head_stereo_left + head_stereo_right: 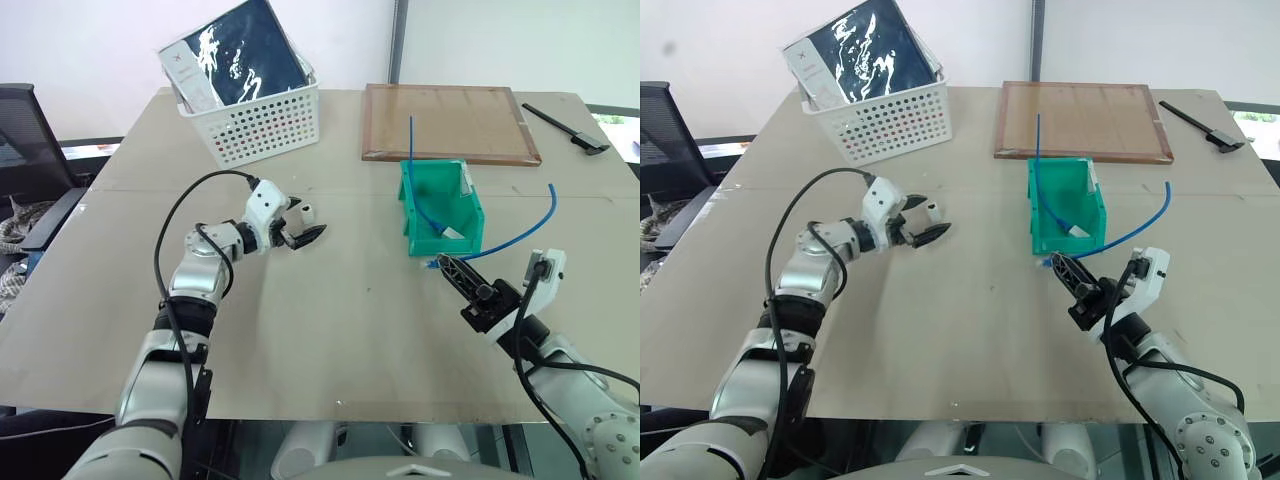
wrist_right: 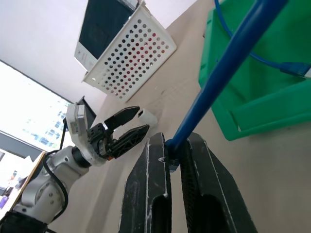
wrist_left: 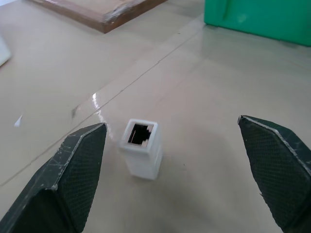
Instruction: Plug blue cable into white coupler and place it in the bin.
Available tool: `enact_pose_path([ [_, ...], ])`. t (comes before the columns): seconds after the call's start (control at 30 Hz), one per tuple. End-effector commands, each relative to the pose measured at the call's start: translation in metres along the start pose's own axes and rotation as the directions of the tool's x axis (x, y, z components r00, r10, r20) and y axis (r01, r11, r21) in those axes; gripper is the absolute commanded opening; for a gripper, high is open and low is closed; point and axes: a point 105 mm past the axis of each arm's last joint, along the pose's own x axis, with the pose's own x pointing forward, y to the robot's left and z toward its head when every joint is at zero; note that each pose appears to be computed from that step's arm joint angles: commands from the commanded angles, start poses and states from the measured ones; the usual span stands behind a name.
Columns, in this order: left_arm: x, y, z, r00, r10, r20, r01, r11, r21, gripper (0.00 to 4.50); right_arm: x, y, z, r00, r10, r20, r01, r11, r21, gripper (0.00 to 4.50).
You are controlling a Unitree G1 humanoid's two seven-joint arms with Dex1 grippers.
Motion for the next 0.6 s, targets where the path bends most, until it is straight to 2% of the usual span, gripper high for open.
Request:
enact_pose_path([
  [0.03,-0.004,0.014,0.005,1.0,0.001,-0.011,0.0,0.998,0.062,4.43,-0.004,0.013,0.007,0.999,0.034,0.039,-0.033,0.999,-0.023,0.0],
  [0.33,0.001,0.025,0.0,0.998,0.0,-0.056,0.004,0.997,0.08,4.43,-0.009,0.01,0.007,0.999,0.012,0.044,-0.011,0.999,-0.038,0.0],
  [0.47,0.004,0.023,-0.005,0.996,-0.021,-0.09,0.027,0.997,0.072,3.24,-0.011,0.01,0.007,0.999,0.004,0.043,-0.002,0.999,-0.045,0.0],
  [0.6,0.005,0.021,-0.005,0.996,-0.036,-0.083,0.04,0.998,0.055,1.28,-0.013,0.01,0.007,0.999,-0.001,0.043,0.003,0.999,-0.051,0.0],
])
